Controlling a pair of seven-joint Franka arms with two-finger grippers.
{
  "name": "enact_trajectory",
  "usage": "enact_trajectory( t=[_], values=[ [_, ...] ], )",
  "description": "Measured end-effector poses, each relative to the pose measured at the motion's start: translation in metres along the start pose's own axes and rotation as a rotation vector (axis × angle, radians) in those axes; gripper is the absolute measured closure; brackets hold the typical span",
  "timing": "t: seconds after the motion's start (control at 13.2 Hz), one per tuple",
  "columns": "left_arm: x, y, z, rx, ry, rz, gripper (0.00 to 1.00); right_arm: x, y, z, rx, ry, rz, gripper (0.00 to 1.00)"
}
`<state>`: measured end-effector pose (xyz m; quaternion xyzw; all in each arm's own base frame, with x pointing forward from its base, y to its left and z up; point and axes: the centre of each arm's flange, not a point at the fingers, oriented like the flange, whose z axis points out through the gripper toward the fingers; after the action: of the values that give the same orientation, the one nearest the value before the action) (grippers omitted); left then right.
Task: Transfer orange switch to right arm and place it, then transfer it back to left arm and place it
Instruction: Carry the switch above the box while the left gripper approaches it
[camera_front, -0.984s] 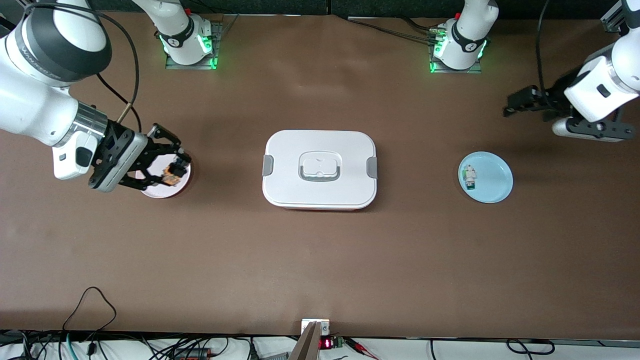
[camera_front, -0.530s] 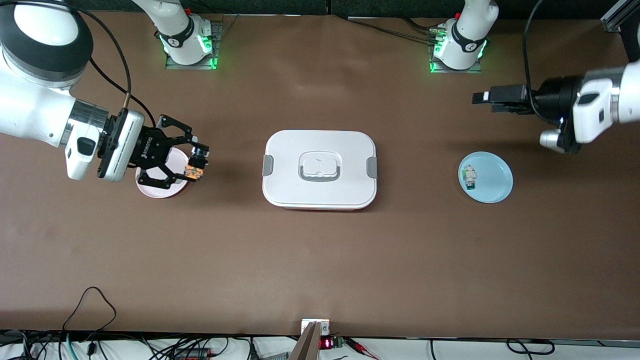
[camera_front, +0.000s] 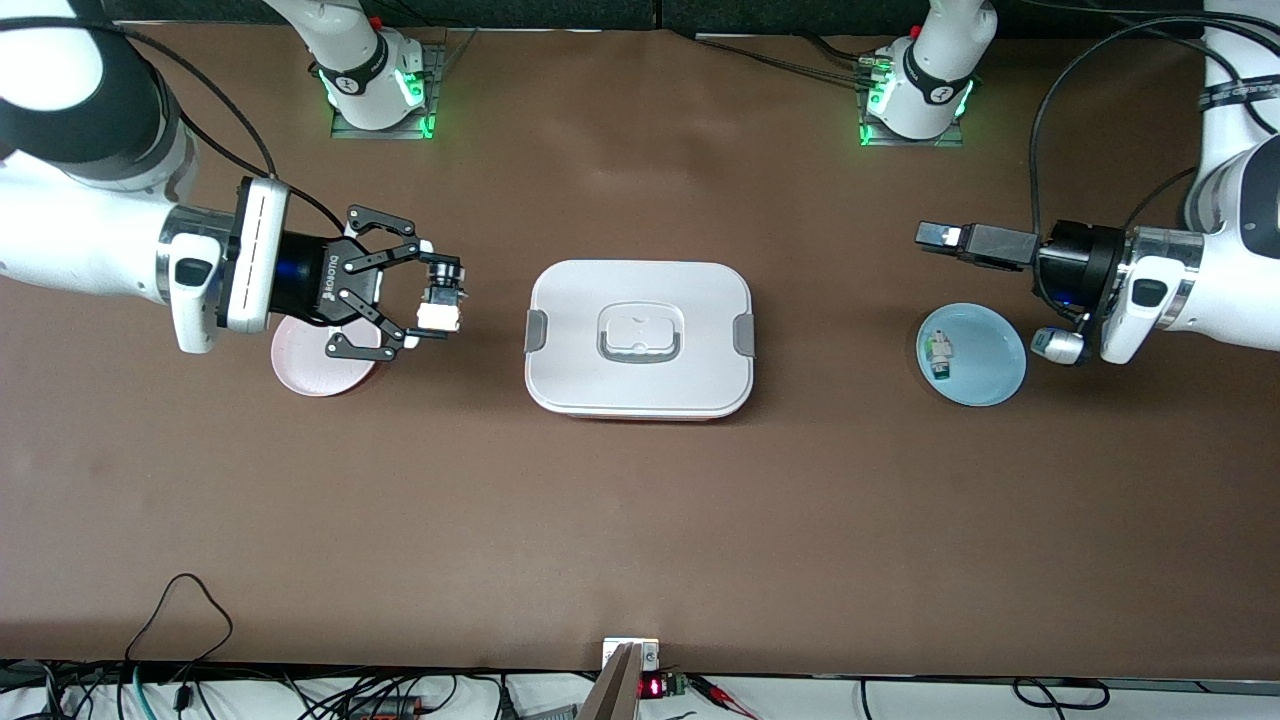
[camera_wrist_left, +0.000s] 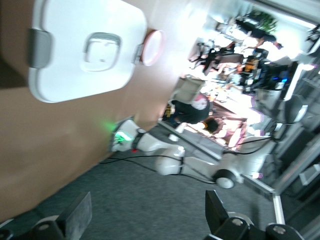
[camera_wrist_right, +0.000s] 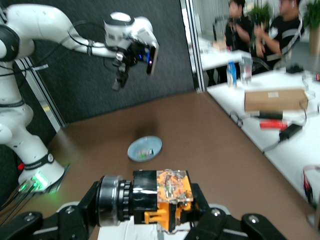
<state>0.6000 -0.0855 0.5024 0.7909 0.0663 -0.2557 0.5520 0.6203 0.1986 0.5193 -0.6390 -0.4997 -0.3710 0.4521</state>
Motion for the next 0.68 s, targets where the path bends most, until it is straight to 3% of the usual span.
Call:
enact_trajectory(
  t=[0.15, 0.3, 0.45, 0.68],
  values=[
    [0.009, 0.012, 0.028, -0.028, 0.006, -0.011, 0.0, -0.007, -0.001, 0.029, 0.039, 0.098, -0.013, 0.27],
    [0.021, 0.023, 0.081, -0.031, 0.003, -0.008, 0.0, -0.015, -0.004, 0.057, 0.067, 0.144, 0.003, 0.27],
    [0.03, 0.036, 0.128, -0.069, 0.013, -0.029, 0.0, -0.014, -0.006, 0.078, 0.046, 0.177, 0.025, 0.27],
    [0.037, 0.055, 0.155, -0.177, 0.071, -0.049, 0.0, -0.004, -0.024, 0.122, -0.008, 0.195, 0.051, 0.27]
  ],
)
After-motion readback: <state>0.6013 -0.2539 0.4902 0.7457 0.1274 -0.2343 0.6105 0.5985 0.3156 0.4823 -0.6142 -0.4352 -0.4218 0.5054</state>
